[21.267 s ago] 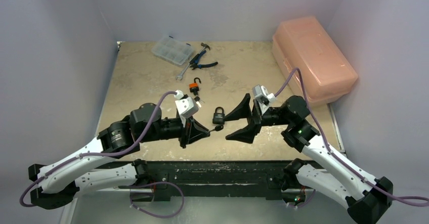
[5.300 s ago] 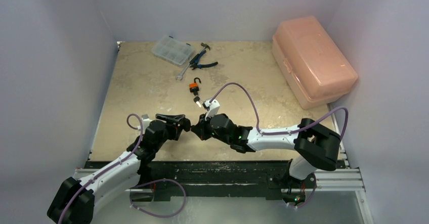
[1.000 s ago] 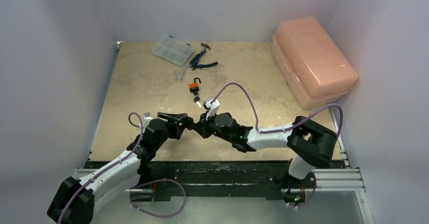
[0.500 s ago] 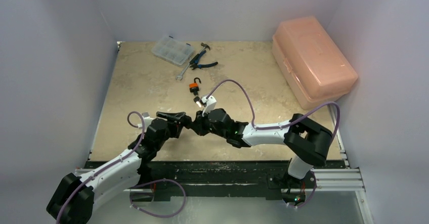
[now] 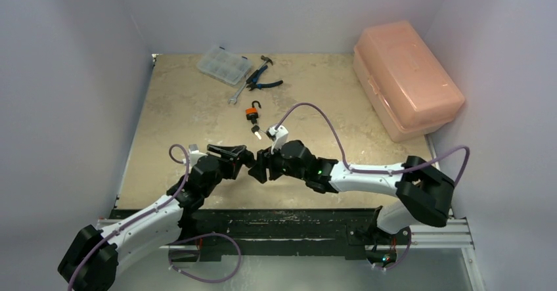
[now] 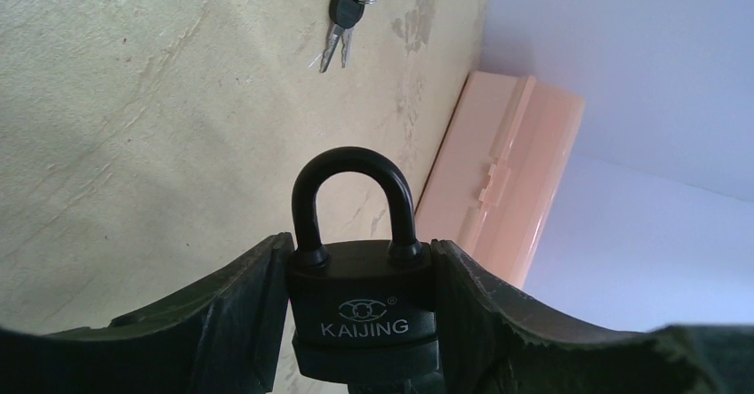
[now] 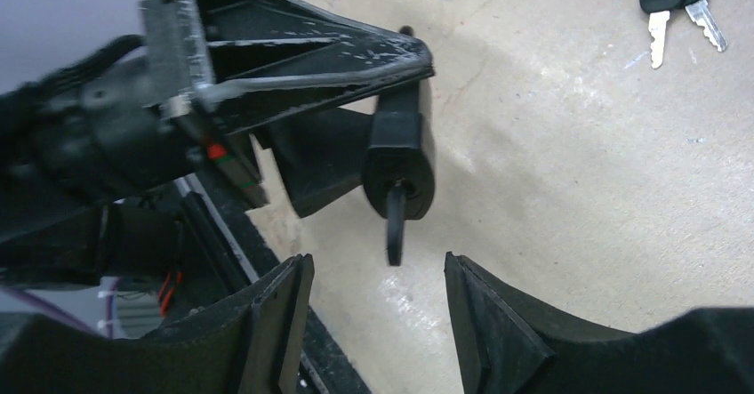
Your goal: Unlock with the key
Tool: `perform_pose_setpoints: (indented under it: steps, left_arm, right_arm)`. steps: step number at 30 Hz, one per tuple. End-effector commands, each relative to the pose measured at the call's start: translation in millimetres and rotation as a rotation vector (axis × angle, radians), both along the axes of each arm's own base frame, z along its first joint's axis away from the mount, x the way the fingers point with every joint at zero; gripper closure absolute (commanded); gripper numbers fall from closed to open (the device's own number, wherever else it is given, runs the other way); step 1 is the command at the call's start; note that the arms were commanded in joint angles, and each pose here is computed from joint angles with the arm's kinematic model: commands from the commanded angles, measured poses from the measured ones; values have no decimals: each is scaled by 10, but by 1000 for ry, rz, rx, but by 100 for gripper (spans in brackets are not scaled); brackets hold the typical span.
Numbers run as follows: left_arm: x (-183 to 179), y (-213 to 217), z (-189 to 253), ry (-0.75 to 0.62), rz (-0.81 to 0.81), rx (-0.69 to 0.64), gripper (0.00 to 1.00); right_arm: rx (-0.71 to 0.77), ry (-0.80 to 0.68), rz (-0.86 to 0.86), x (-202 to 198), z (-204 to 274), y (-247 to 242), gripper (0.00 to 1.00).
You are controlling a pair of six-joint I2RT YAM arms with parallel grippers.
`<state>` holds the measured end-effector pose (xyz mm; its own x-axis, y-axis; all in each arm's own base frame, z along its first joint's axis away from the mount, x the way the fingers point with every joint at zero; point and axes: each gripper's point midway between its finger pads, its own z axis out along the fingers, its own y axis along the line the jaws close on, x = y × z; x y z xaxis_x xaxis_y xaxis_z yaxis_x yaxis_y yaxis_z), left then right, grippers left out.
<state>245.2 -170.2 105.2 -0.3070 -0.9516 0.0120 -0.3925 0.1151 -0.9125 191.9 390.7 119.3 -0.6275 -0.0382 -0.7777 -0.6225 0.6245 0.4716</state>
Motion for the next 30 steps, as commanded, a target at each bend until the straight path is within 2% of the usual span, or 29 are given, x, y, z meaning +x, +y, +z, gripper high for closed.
perform_pose_setpoints:
  steps: [1, 11, 30]
  left_arm:
    - [161, -96, 538, -140, 19, -119, 100]
    - [151, -125, 547, -142, 2, -121, 100]
    - [103, -183, 537, -141, -41, -122, 100]
  right_arm:
    - [15, -18, 54, -129, 203, -75, 36]
    - [-15, -37, 21, -61, 291, -118, 37]
    - [-50, -73, -17, 206, 258, 127, 53]
